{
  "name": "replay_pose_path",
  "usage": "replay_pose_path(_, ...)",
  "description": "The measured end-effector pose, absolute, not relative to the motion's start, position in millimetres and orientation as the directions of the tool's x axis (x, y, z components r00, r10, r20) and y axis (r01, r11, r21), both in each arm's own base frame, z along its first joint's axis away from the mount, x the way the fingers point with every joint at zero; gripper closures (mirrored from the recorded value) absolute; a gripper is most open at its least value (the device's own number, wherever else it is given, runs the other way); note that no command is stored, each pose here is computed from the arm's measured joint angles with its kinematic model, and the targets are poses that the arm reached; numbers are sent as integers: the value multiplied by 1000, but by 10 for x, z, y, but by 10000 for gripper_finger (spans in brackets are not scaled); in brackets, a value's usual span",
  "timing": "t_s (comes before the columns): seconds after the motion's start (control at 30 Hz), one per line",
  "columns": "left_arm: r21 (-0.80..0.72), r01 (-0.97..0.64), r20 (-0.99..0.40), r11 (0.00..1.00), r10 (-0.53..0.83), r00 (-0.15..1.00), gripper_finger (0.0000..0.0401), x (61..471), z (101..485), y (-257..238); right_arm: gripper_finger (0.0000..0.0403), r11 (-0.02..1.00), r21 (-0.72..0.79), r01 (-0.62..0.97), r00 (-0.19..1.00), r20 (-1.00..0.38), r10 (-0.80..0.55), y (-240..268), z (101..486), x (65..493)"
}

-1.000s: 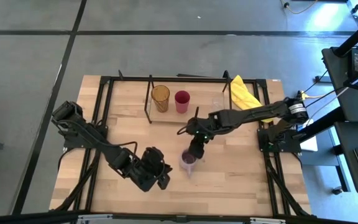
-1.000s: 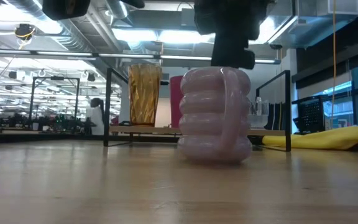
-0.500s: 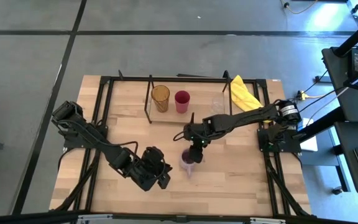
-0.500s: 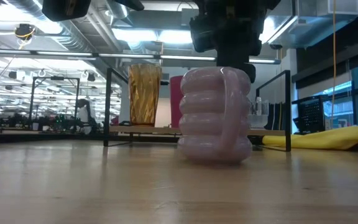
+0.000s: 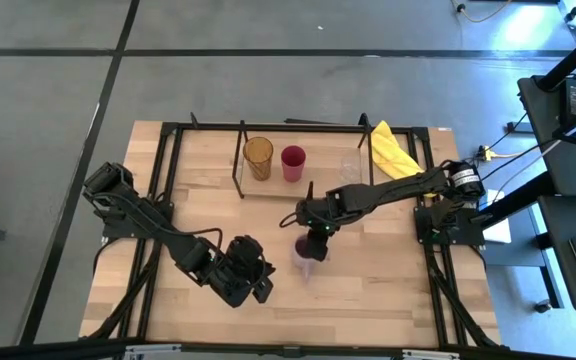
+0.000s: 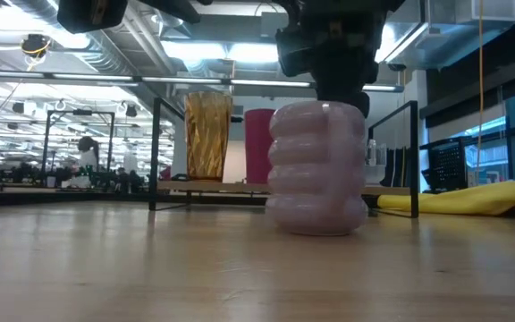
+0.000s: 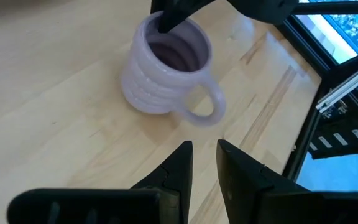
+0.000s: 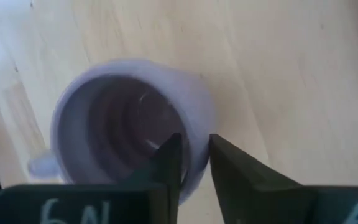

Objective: Stack small to large cups/mugs on shelf
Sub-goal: Put the purple mug on the shelf

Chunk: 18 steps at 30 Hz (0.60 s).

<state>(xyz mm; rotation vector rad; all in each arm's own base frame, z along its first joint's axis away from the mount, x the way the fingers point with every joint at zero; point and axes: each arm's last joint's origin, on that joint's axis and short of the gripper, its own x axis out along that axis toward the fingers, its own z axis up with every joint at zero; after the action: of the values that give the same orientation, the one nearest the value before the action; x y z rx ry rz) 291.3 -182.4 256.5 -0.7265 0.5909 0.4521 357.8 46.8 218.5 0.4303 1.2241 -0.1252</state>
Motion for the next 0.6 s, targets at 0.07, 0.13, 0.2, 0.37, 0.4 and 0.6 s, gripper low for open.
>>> replay_pose_path(0.07,-478,-572,-642,667,180,746,335,2911,2564,-1823,332,916,236,324,347,-931,117,463,2185,3579)
replay_pose_path(0.13,-476,-573,-643,668,181,745,335,2910,2563,-1822,341,923,218,317,346,-933,102,461,2184,3576)
replay_pose_path(0.2,-470,-570,-643,674,181,744,335,2909,2562,-1822,348,928,209,308,343,-935,97,456,2182,3572)
replay_pose_path(0.37,-463,-567,-643,681,182,744,335,2909,2562,-1822,356,928,202,313,323,-942,96,450,2168,3558)
replay_pose_path(0.4,-462,-566,-643,683,182,744,335,2909,2562,-1822,356,928,202,314,318,-943,98,450,2166,3554)
replay_pose_path(0.6,-459,-564,-643,686,182,744,335,2909,2562,-1822,357,929,201,312,312,-945,99,452,2264,3571)
